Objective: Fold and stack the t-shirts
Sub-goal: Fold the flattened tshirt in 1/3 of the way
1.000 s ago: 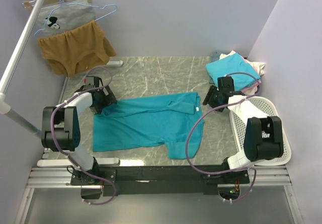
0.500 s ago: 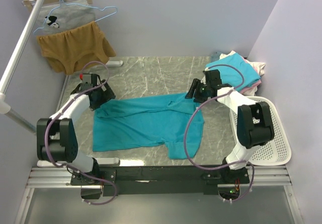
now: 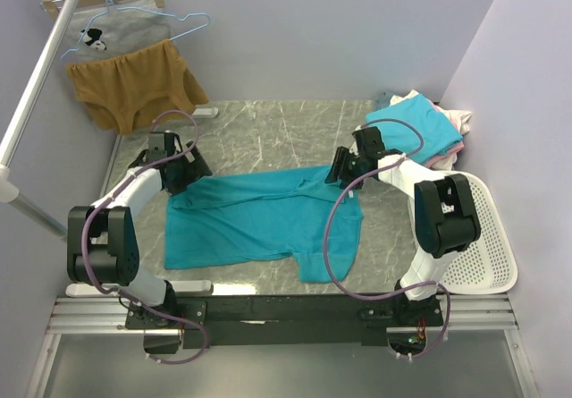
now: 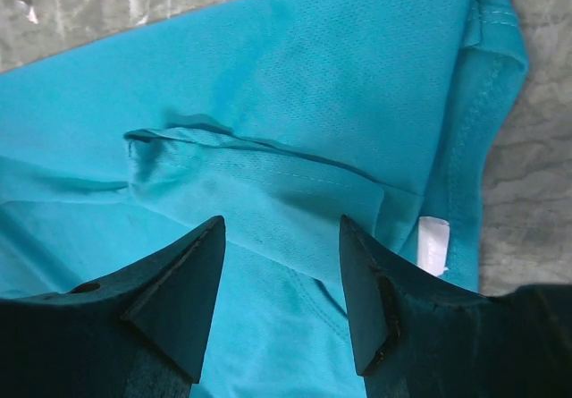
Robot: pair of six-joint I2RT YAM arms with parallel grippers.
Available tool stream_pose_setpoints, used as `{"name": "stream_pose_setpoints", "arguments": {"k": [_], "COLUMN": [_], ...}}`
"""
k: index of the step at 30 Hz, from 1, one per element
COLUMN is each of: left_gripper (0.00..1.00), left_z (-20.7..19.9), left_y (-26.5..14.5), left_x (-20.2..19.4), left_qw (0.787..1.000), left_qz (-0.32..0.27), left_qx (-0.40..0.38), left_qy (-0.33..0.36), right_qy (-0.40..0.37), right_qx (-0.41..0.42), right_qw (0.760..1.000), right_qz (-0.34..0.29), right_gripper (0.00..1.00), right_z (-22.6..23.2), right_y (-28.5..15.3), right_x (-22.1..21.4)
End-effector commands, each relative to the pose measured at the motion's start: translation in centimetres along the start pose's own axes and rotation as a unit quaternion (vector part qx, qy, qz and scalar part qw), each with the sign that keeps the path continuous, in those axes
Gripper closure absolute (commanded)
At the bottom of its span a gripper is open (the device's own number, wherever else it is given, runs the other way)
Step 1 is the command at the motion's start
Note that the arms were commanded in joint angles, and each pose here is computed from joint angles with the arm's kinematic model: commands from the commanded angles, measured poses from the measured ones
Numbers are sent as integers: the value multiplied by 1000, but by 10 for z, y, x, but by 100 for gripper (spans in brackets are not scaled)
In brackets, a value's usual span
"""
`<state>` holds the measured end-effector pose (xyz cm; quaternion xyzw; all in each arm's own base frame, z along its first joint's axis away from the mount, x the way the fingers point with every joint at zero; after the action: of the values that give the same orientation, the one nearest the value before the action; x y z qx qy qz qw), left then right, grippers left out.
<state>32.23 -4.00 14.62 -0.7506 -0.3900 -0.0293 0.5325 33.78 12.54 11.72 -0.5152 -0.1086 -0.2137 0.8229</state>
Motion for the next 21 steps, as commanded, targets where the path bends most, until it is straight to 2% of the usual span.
{"name": "stream_pose_setpoints", "arguments": {"k": [1, 9, 16, 21], "left_gripper": [1, 1, 1, 1], "left_z": [-9, -10, -10, -9], "left_y": [3, 4, 6, 7], "left_x": [-1, -4, -5, -6], "left_qw": [999, 999, 999, 999], "left_qz": [2, 4, 8, 11], "left_qx": [-33, -38, -33, -34], "left_qy": [9, 10, 12, 14], "right_qy": [-20, -26, -22, -31], "right_qx": [-32, -59, -49, -4], "right_qw": [999, 997, 998, 999], "right_qz": [-31, -51, -28, -25], "right_gripper": [39, 38, 39, 55], "right_z": [-1, -6, -7, 1], "right_y": [-7, -11, 0, 0], "right_x": [7, 12, 8, 7]}}
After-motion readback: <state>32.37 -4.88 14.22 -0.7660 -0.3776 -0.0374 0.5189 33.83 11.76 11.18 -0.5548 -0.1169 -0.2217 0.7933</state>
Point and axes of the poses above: each gripper's point midway between its finger pads, its own y axis out along the fingers, its own z axis along the line the jaws close on, x = y × z, the point moved 8 cm from there along -y, back along the fingers, and after that the axes turned 2 degrees about -y, right-handed, at the moved point
